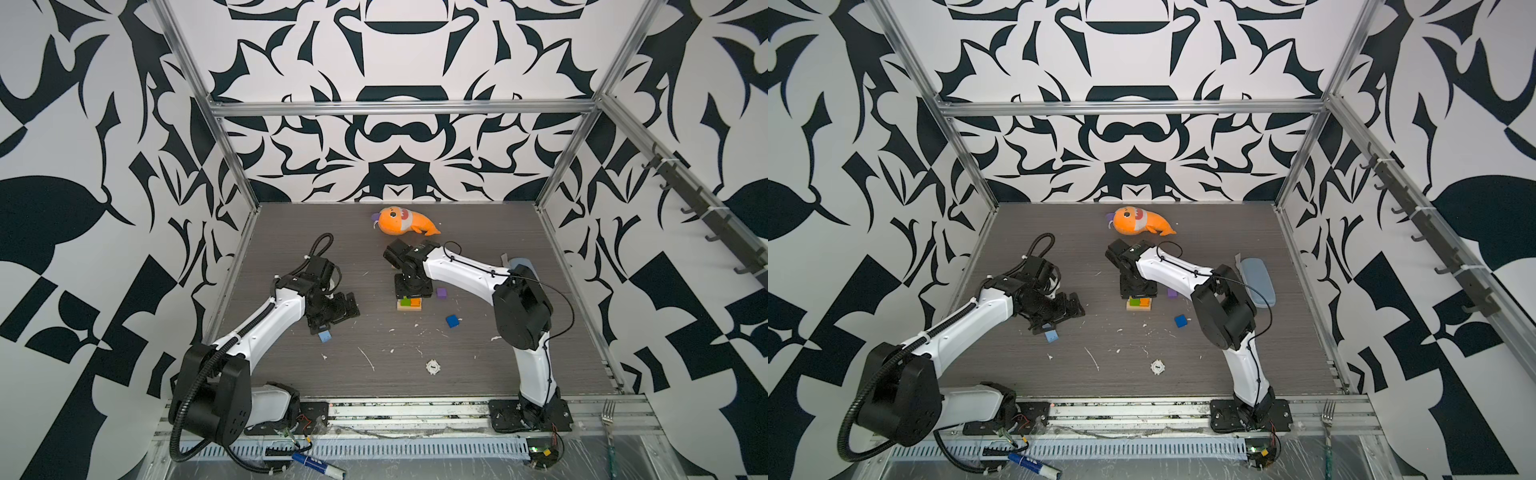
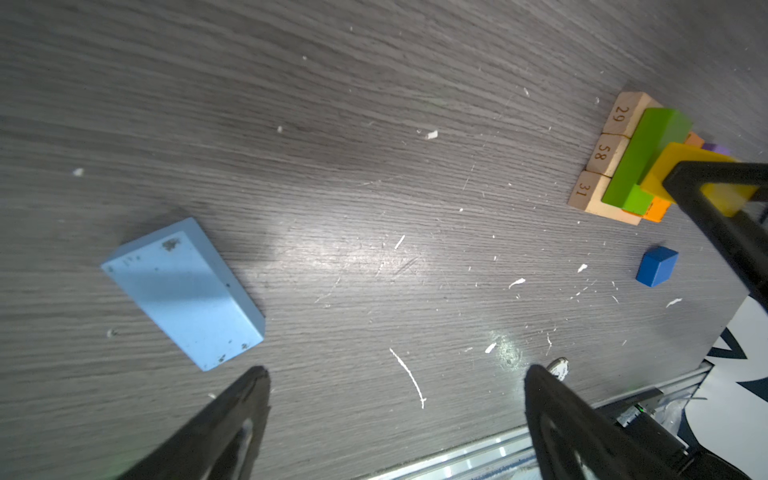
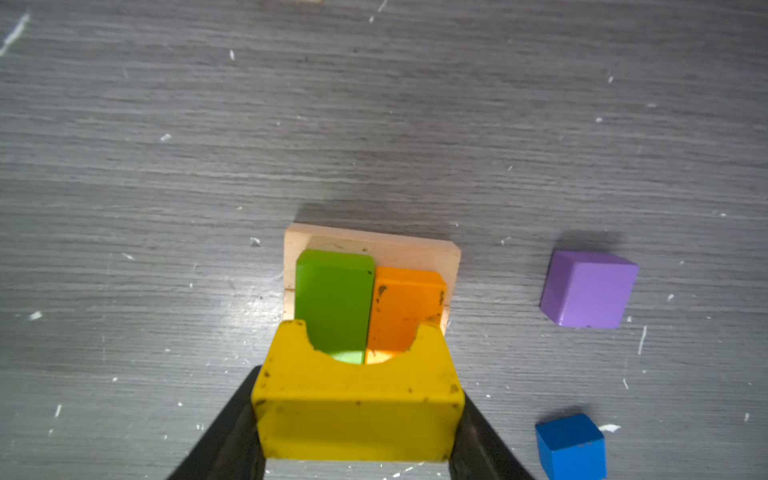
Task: Build the wood block tower
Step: 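Lower the yellow block onto the green block and orange bar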
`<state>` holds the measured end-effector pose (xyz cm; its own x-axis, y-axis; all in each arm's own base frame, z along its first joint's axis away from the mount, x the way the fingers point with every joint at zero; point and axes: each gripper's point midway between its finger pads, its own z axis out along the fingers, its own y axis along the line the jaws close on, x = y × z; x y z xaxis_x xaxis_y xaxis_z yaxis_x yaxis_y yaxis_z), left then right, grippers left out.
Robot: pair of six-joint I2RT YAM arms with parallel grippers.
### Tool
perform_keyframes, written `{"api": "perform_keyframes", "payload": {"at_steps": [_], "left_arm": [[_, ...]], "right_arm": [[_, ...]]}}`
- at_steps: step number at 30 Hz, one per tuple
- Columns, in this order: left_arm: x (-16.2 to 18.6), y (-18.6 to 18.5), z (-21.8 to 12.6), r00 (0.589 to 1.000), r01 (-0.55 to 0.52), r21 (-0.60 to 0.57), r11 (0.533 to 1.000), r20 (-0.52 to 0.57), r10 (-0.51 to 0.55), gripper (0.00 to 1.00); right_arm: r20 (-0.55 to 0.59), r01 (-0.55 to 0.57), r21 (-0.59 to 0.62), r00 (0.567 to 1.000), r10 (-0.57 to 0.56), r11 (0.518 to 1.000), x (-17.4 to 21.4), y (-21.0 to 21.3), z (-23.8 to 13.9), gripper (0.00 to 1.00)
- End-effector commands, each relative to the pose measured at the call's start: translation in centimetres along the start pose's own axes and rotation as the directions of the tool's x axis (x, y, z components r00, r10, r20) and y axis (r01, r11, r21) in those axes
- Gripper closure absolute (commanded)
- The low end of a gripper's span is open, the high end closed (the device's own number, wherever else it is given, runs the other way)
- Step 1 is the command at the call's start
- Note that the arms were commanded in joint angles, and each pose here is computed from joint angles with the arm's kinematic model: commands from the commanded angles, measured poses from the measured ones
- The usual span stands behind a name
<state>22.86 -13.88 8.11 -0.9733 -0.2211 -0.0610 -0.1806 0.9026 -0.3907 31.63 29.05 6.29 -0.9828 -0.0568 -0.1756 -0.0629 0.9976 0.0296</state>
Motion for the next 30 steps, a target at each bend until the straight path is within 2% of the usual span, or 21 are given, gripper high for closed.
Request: {"api": "perform_keyframes", "payload": {"at_steps": [1,14,30], "left_arm": [[-0.17,0.01,-0.64,1.0,-0.009,-0.006,1.0,0.017,0.01,0.0],[-0.17,-0.11,-0.85,1.0,-0.014,-0.004,1.0,0.014,0.014,0.01],[-0.11,-0.2,-0.78,1.0,-0.016,0.0,1.0,0.009,0.016,0.0]], "right_arm": [[0.028,-0.031,0.002,0.999,0.031,1.0,-0.37,-0.39,-0.93,0.52],[0.028,-0.042,0.01,0.999,0.042,0.999,-0.25,-0.67,-0.57,0.5],[0.039,-0.035,0.03,0.999,0.034,0.999,-0.63,-0.82,-0.46,0.34]]}}
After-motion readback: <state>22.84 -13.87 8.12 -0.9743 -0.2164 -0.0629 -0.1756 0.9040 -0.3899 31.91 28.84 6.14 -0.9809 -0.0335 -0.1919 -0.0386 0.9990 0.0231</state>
